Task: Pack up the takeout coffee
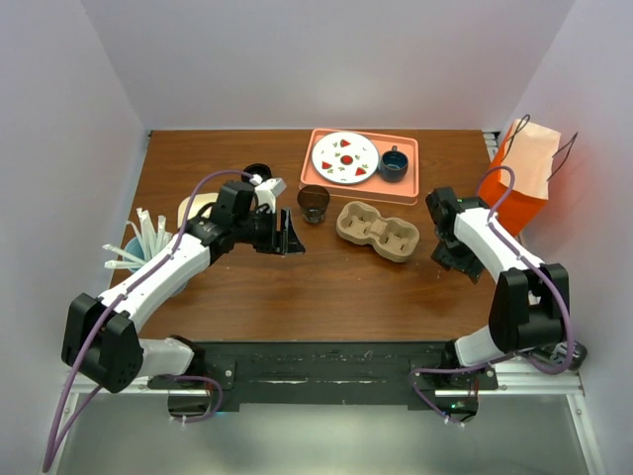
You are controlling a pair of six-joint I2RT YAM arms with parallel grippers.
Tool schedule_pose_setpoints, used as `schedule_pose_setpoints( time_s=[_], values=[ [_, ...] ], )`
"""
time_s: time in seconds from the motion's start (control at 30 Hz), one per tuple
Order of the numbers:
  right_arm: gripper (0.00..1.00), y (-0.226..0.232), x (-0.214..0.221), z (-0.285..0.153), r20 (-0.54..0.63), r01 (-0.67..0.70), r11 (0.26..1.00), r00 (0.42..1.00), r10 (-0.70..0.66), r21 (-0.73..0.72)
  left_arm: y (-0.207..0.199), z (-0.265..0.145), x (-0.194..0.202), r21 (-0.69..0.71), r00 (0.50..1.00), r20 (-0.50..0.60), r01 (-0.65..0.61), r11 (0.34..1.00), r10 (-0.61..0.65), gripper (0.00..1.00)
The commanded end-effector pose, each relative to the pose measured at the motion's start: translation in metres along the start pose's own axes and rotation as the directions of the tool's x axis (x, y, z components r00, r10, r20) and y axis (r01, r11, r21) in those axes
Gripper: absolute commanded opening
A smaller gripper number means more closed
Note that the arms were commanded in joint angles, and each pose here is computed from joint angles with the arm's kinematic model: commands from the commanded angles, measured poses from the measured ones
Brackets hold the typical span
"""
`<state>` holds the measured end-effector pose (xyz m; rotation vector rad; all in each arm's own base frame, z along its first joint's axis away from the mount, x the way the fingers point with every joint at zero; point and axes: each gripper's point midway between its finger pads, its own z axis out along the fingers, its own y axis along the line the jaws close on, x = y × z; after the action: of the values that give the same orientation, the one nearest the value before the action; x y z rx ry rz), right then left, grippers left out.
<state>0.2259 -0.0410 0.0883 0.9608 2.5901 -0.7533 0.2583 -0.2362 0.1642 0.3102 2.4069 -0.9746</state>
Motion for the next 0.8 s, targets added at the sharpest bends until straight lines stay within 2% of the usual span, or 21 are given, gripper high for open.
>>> schedule_pose_setpoints(
  time_s=[0.0, 0.1, 0.23, 0.3, 0.37, 0.4, 0.43, 0.5, 0.57, 0.67, 0.7, 0.77],
  values=[
    [0.76, -0.01, -0.028, -0.015, 0.105, -0.094, 0.995, 0.99, 0.092, 0.022, -0.014, -0.004, -0.02, 0.042, 0.999, 0.042, -0.031, 0.999, 0.029, 0.62],
    [0.78, -0.026, -0.042, -0.019, 0.172, -0.197, 0.974, 0.969, 0.176, 0.111, -0.016, -0.006, -0.025, 0.038, 0.998, 0.039, -0.05, 0.998, 0.048, 0.62],
    [0.79, -0.063, -0.057, -0.024, 0.258, -0.377, 0.888, 0.915, 0.311, 0.265, -0.019, -0.01, -0.029, 0.037, 0.997, 0.042, -0.063, 0.997, 0.062, 0.62],
    [0.79, -0.076, -0.067, -0.017, 0.273, -0.411, 0.859, 0.902, 0.334, 0.305, -0.021, -0.013, -0.031, 0.033, 0.997, 0.044, -0.066, 0.997, 0.065, 0.62],
    [0.78, -0.089, -0.065, -0.009, 0.25, -0.46, 0.822, 0.885, 0.393, 0.336, -0.021, -0.015, -0.03, 0.026, 0.997, 0.044, -0.072, 0.997, 0.071, 0.62],
    [0.77, -0.1, -0.058, 0.0, 0.207, -0.513, 0.778, 0.858, 0.469, 0.364, -0.023, -0.018, -0.032, 0.029, 0.996, 0.054, -0.078, 0.997, 0.076, 0.62],
    [0.74, -0.108, -0.051, 0.005, 0.188, -0.531, 0.754, 0.846, 0.499, 0.387, -0.022, -0.019, -0.03, 0.029, 0.996, 0.053, -0.076, 0.997, 0.074, 0.62],
    [0.7, -0.125, -0.049, 0.009, 0.202, -0.592, 0.696, 0.801, 0.564, 0.406, -0.024, -0.021, -0.028, 0.035, 0.996, 0.056, -0.077, 0.996, 0.075, 0.63],
    [0.68, -0.14, -0.059, 0.009, 0.258, -0.595, 0.679, 0.802, 0.539, 0.429, -0.024, -0.023, -0.024, 0.041, 0.996, 0.053, -0.072, 0.997, 0.07, 0.63],
    [0.68, -0.155, -0.083, 0.015, 0.306, -0.54, 0.677, 0.842, 0.445, 0.5, -0.025, -0.028, -0.017, 0.046, 0.996, 0.056, -0.068, 0.997, 0.065, 0.63],
    [0.68, -0.155, -0.087, 0.022, 0.283, -0.478, 0.689, 0.878, 0.386, 0.544, -0.027, -0.032, -0.016, 0.049, 0.996, 0.065, -0.072, 0.996, 0.068, 0.63],
    [0.69, -0.165, -0.099, 0.025, 0.313, -0.425, 0.676, 0.904, 0.29, 0.602, -0.023, -0.033, -0.007, 0.041, 0.997, 0.049, -0.066, 0.997, 0.064, 0.63]
  ],
)
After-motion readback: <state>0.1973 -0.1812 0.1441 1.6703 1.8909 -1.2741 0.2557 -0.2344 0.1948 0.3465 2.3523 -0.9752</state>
